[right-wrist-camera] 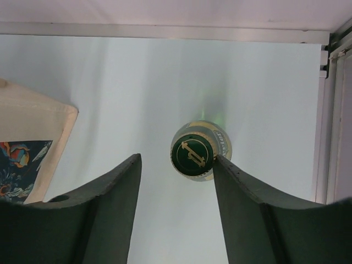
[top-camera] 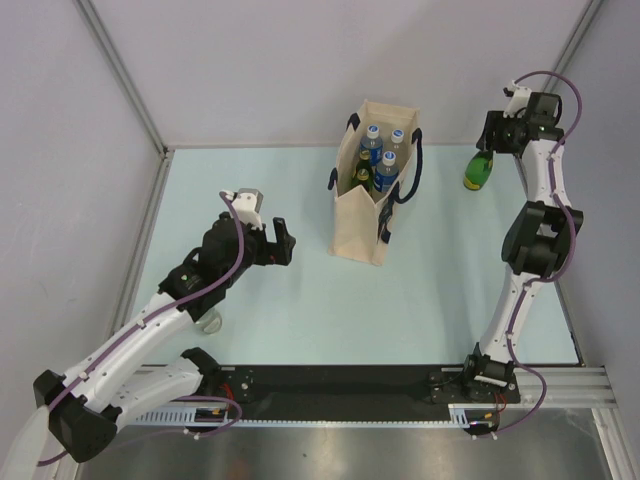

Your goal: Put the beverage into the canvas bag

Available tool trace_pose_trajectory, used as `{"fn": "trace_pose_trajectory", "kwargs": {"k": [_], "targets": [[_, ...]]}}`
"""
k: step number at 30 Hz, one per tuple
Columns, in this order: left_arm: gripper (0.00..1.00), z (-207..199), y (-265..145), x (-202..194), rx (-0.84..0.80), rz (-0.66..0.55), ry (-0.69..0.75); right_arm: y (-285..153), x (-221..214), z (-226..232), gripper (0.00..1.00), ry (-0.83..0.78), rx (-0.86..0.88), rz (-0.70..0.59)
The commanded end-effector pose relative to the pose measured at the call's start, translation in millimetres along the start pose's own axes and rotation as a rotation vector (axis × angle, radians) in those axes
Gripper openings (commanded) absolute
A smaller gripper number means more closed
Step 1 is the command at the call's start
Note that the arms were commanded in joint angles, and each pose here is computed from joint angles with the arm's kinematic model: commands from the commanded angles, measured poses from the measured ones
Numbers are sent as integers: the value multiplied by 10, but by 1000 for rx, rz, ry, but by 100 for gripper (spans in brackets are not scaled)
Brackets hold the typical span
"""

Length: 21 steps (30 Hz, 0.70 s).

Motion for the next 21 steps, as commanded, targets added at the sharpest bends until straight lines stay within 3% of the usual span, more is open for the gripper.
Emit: {"fn": "trace_pose_trajectory", "kwargs": {"k": [1, 16, 21], "targets": [[100, -31, -27, 219, -16, -68, -33, 14, 225, -16, 56, -55, -32, -81], [100, -39, -29, 268, -13, -66, -41, 189, 262, -44, 52, -85, -30, -105], [100, -37, -28, 242, -12, -60, -50, 197, 269, -37, 37, -90, -13, -109]]}}
Point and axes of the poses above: each gripper's point midway between its finger pads, its own y axis out along the fingers, its own z axis along the line the jaws close on, x = y × z, the point moved 7 cm from there along -y, back along the fingers, and after that the axes turned 6 degrees about y, right-handed, at the moved point
